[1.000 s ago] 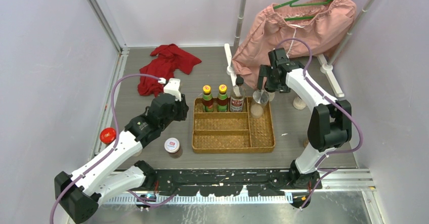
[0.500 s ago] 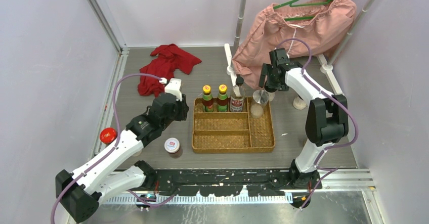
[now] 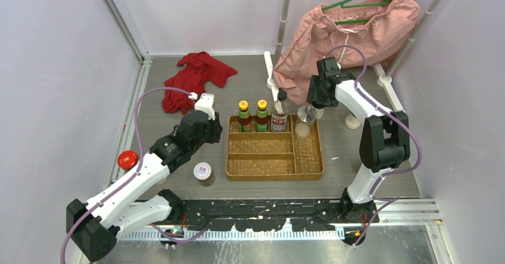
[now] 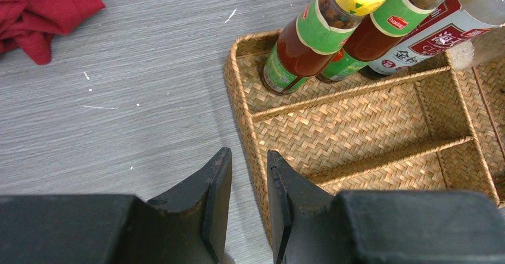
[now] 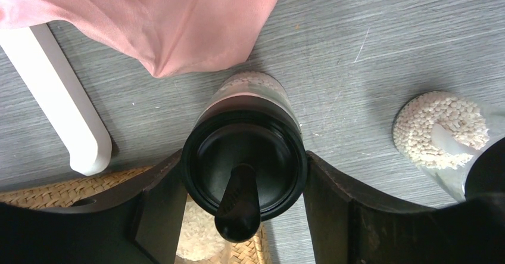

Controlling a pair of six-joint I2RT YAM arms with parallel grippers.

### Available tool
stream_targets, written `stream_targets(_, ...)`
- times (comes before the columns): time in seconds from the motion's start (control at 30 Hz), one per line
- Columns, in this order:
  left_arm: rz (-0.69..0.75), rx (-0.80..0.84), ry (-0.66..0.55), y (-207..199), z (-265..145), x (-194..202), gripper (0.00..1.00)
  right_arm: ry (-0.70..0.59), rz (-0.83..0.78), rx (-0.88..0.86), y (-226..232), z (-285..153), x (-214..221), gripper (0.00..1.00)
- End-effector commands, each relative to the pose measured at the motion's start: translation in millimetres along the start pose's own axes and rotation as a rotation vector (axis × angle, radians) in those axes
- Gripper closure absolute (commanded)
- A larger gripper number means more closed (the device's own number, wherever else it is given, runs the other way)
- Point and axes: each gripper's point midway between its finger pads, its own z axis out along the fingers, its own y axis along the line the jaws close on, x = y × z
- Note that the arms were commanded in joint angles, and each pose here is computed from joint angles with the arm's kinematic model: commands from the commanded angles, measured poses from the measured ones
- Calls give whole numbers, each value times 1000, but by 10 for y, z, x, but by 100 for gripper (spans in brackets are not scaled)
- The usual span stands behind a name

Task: Organize the condiment bottles
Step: Pick up the bottle from the corner of the board.

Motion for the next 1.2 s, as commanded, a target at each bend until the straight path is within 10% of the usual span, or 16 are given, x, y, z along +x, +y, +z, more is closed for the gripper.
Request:
stream_targets(0.0,-12,23,-49,-59,6,-122,71,-78,22,27,-73,-163,-190,46)
stream_targets(0.83,-15,28,-61,-62,-80,-196,71,-326,48,171,-524,-1279,-681,53)
stream_targets(1.17,-19,22,-66,-47,-137,-235,71,-311,71,166,-786,-1918,-251,53)
